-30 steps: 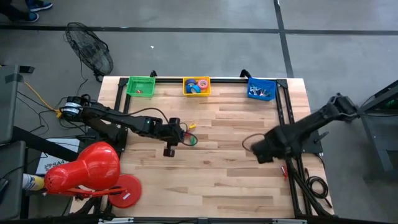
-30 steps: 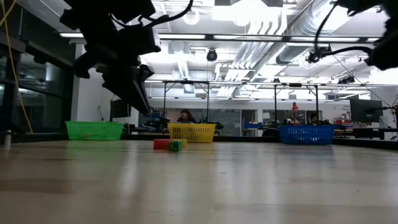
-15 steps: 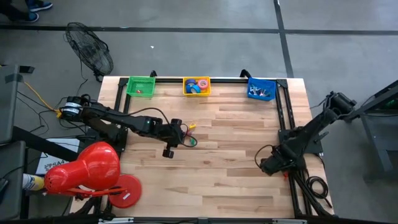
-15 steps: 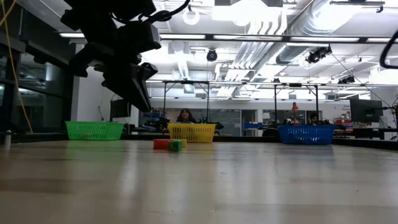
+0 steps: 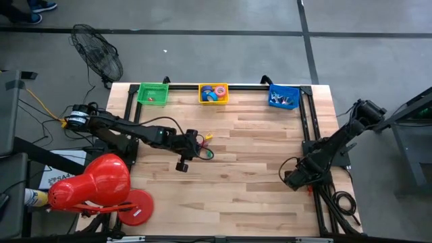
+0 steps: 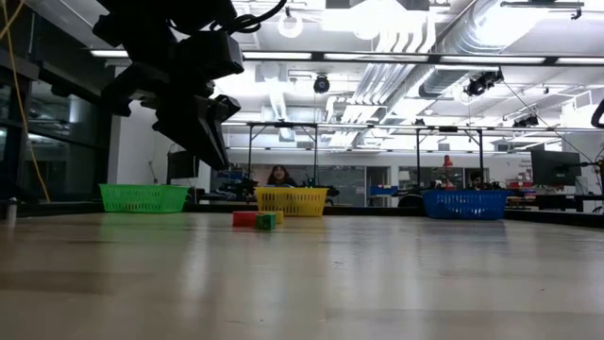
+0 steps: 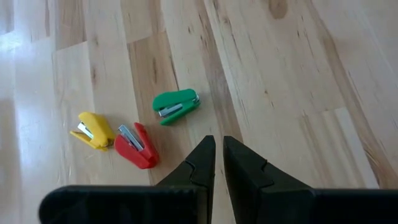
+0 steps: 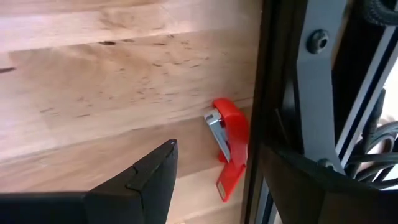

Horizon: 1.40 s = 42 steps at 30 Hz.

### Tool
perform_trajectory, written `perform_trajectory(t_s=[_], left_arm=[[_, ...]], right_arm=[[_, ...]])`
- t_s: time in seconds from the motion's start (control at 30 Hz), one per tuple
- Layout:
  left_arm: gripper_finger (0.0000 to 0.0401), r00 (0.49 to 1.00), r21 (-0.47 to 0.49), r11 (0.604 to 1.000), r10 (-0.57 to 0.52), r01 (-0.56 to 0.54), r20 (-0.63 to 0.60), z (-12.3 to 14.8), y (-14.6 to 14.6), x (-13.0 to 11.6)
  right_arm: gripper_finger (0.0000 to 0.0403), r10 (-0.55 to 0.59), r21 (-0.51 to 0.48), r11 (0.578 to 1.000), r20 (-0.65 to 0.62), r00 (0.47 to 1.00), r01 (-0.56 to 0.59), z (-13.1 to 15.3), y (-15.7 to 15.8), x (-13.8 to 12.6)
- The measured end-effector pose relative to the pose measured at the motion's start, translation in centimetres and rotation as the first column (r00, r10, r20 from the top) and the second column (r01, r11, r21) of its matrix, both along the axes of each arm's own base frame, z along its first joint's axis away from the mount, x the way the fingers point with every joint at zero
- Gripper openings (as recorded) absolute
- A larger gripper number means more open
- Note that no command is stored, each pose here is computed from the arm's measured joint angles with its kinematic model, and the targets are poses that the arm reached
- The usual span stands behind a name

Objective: Pick and place Stapler, Stapler remover, tape
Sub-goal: Put the red stapler into the green bin

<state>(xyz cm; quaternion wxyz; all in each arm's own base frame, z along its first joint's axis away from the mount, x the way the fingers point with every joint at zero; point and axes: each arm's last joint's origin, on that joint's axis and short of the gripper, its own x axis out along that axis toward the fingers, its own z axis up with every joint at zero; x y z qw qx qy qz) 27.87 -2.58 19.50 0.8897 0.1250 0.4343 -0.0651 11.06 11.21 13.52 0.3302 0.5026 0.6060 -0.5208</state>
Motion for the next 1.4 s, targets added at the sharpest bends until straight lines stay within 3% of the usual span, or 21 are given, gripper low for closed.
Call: perform_trajectory(t_s=[0.97, 1.4], left_arm=[[0.003, 1.0, -0.002, 1.0, -0.001, 0.001, -0.001, 0.0, 0.0, 0.0], [0.003, 1.0, -0.011, 1.0, -0.008, 0.008, -0.002, 0.0, 0.0, 0.0]], right_arm=[[0.022, 0.182, 0.009, 0.983, 0.14, 0.973, -0.185, -1.0, -0.2, 0.0], [0.022, 0.201, -0.035, 0.979, 0.327, 0.924, -0.2, -0.4, 0.6, 1.6]])
